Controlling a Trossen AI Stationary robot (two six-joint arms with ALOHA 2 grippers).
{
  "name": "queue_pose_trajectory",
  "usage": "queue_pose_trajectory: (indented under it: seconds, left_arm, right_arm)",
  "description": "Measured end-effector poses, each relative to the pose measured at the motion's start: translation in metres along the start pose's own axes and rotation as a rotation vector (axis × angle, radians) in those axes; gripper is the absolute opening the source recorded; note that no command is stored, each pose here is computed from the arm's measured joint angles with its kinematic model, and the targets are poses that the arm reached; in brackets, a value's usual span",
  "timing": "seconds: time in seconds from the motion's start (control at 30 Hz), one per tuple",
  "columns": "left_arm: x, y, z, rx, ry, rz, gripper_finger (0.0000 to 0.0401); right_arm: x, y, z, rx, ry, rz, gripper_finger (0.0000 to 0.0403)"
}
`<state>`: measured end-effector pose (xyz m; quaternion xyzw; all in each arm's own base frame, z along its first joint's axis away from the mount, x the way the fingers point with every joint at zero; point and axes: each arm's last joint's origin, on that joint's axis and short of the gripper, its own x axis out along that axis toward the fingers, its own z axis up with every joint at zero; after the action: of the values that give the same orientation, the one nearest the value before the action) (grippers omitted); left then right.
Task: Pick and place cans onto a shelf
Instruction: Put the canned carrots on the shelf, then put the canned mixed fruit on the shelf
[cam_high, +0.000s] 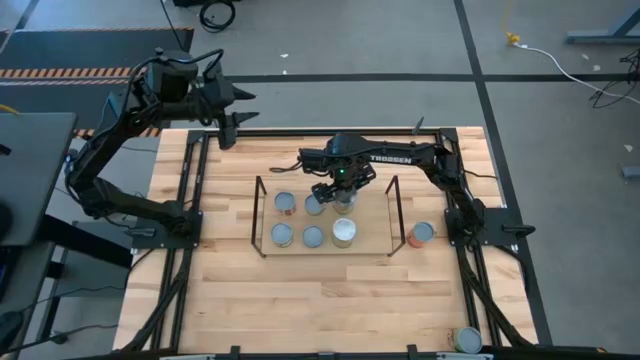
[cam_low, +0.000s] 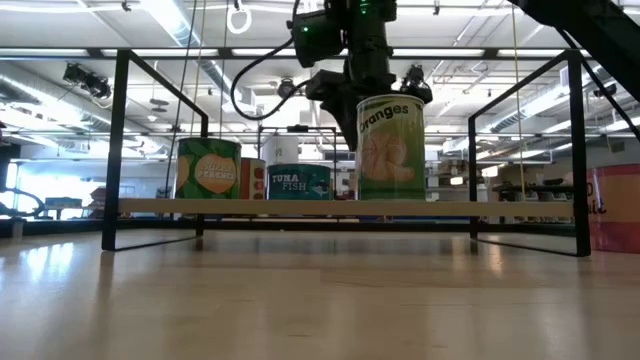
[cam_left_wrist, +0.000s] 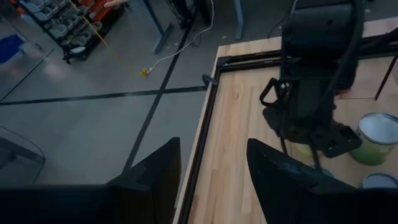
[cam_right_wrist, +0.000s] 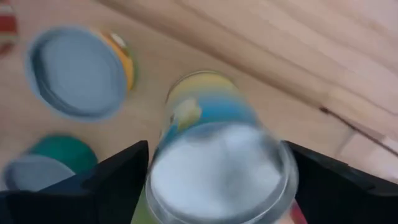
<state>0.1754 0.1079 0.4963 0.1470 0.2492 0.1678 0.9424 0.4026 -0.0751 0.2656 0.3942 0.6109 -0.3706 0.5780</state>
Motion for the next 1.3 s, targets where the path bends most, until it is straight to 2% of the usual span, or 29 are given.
queue_pose_trajectory:
  seconds: [0.17, 0.53, 0.77, 0.93, 1.03, 1.3]
  left_arm:
    - [0.0, 0.0, 0.0, -0.034, 0.003, -0.003, 0.0188]
    - [-0.001, -0.002, -0.003, -0.034, 0.027, -0.024, 0.0188]
    - [-0.001, -0.004, -0.003, -0.04, -0.001, -0.099, 0.0188]
    - [-0.001, -0.005, -0.003, -0.047, 0.002, -0.104, 0.0188]
    - [-0.001, -0.005, -0.003, -0.068, 0.003, -0.104, 0.0188]
    - [0.0, -0.003, -0.001, -0.092, -0.018, -0.092, 0.0188]
  right_arm:
    - [0.0, 0.005, 0.002, 0.011, -0.027, 0.052, 0.0378]
    - [-0.001, 0.004, 0.003, 0.029, -0.015, 0.053, 0.0375]
    - [-0.028, -0.005, 0.001, 0.013, -0.069, 0.07, 0.0375]
    - [-0.067, -0.029, -0.013, 0.05, -0.256, 0.04, 0.0375]
    - [-0.084, -0.049, -0.023, 0.072, -0.31, 0.027, 0.0375]
    - [-0.108, -0.132, -0.063, 0.289, -0.416, 0.005, 0.0375]
